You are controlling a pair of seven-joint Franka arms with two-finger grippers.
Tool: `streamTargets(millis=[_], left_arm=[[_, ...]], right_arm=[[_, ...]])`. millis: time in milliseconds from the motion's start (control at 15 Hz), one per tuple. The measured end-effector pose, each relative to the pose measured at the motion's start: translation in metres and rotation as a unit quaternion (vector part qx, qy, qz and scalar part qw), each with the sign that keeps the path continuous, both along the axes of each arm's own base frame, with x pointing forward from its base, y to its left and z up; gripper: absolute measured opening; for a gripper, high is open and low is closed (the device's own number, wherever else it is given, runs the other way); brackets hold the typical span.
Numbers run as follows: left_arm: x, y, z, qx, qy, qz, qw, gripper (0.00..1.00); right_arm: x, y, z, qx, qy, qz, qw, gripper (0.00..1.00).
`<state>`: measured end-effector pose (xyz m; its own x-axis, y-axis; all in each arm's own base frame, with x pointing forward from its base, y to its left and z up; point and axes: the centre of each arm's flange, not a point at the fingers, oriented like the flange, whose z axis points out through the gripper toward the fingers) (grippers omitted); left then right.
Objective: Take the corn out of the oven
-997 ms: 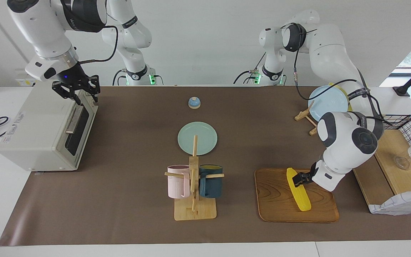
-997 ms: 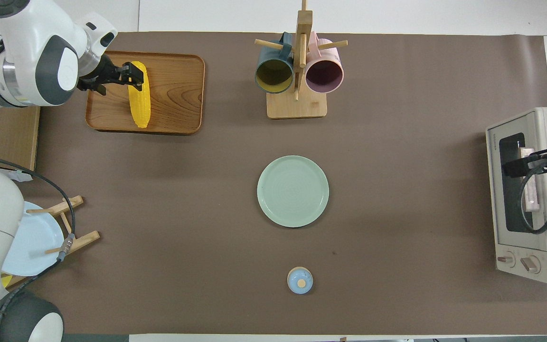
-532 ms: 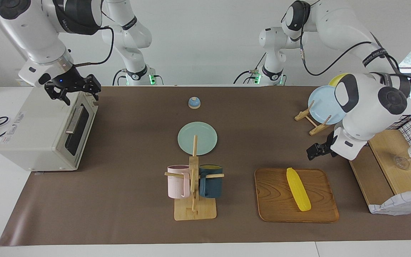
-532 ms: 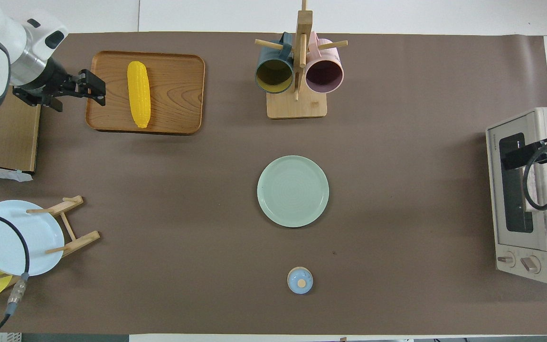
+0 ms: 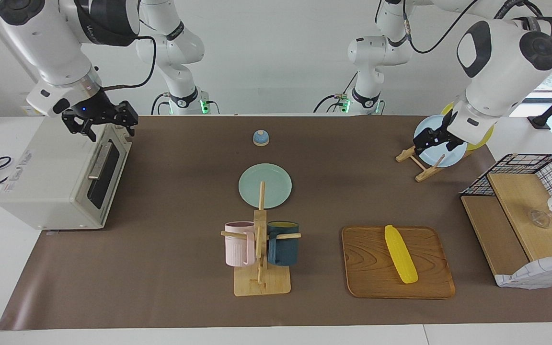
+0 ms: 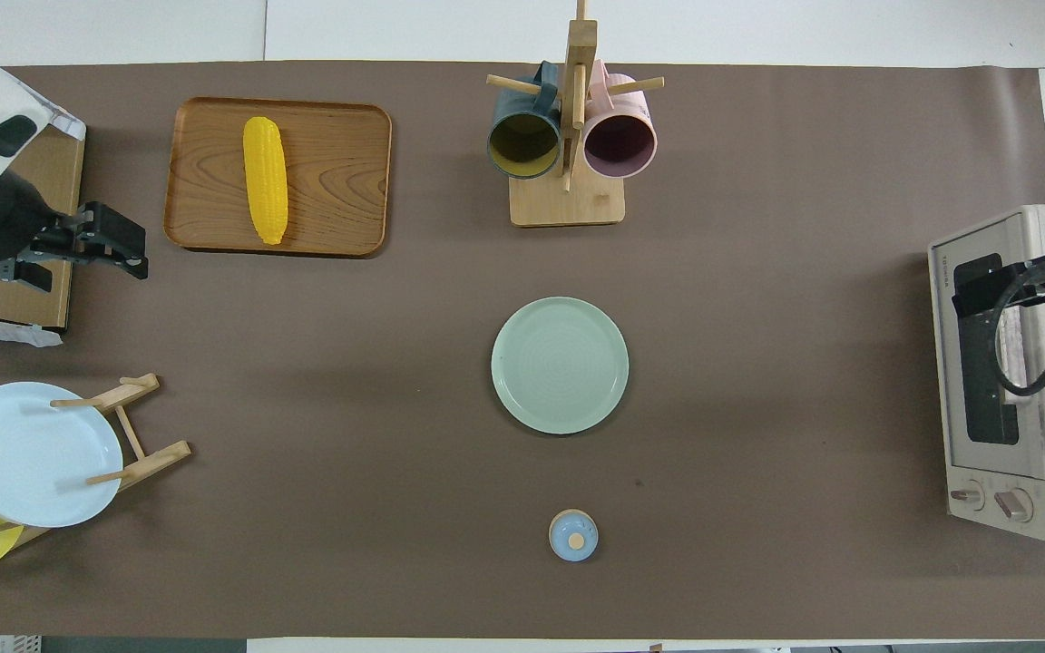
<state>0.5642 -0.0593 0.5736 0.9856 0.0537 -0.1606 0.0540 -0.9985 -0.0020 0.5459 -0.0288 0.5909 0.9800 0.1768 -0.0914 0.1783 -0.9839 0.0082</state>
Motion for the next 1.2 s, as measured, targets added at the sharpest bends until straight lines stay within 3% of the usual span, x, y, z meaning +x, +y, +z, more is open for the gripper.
streamTargets(millis=[199,1196], left_arm=[[-0.024,0.002,0.005,0.001,0.0,0.0,1.0,1.0],[-0.027,0.0,0.015,-0.002,-0.012,-0.001,1.0,1.0]], right_arm=[[0.0,-0.001,0.0,0.0,0.001,-0.002,1.0,1.0],[0.001,-0.008,0.007,-0.004,-0.003,-0.058,0.998,1.0]])
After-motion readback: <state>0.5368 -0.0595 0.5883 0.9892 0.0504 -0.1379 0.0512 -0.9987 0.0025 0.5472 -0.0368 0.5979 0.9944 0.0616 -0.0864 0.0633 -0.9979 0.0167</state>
